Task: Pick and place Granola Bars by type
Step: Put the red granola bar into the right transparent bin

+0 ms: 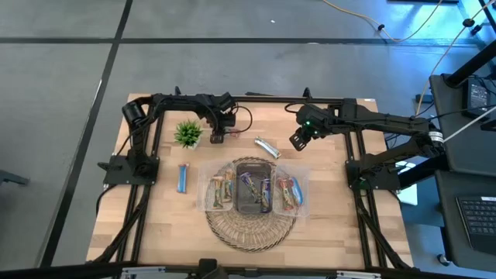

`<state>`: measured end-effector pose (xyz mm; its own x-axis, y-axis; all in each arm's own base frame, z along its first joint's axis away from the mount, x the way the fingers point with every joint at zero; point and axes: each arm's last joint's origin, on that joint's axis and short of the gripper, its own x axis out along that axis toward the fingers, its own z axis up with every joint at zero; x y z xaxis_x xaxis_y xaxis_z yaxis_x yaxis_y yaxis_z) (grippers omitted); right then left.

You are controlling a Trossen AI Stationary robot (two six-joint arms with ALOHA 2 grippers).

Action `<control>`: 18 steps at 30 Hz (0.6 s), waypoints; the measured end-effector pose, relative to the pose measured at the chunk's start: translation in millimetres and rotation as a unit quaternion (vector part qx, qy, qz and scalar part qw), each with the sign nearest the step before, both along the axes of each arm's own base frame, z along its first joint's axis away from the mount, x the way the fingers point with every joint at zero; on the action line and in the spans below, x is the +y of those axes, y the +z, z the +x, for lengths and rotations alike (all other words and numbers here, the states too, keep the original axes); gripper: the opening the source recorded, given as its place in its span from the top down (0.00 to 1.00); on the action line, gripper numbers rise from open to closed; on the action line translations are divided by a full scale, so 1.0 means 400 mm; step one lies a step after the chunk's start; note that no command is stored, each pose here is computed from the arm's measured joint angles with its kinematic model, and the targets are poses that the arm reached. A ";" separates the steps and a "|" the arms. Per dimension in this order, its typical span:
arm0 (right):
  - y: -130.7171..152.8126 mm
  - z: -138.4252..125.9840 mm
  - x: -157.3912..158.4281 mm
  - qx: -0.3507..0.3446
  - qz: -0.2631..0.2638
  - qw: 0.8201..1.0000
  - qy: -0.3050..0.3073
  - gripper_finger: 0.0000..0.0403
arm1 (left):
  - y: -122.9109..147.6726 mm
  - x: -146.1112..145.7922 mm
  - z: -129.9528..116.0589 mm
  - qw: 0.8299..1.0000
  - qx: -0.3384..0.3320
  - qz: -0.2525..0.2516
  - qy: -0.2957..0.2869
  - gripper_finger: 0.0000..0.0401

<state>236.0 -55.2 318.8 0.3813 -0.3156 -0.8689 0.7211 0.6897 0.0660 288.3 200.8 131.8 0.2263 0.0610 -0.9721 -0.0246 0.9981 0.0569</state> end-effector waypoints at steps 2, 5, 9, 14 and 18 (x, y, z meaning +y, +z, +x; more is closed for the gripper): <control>0.000 0.000 0.000 0.000 0.000 1.000 0.000 0.58 | 0.000 -0.001 0.000 1.000 0.000 -0.001 0.004 0.71; 0.000 0.000 0.000 0.000 0.000 1.000 0.000 0.58 | -0.001 -0.001 -0.001 1.000 0.000 -0.005 0.018 0.78; 0.001 0.002 0.000 0.000 -0.010 1.000 0.012 0.58 | 0.003 -0.002 -0.001 0.999 -0.005 -0.010 0.038 0.81; 0.018 0.030 0.020 -0.027 -0.100 0.993 0.048 0.58 | 0.036 -0.007 -0.010 0.999 -0.017 -0.002 0.052 0.82; 0.041 0.064 0.056 -0.078 -0.148 0.979 0.121 0.58 | 0.120 -0.013 -0.018 0.995 -0.074 0.017 0.058 0.82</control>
<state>261.7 -32.8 335.0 0.5962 -0.4286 -0.6788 0.5318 0.8443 -0.0660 281.3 195.5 180.0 0.3559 0.1278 -0.9258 -0.1498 0.9856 0.0784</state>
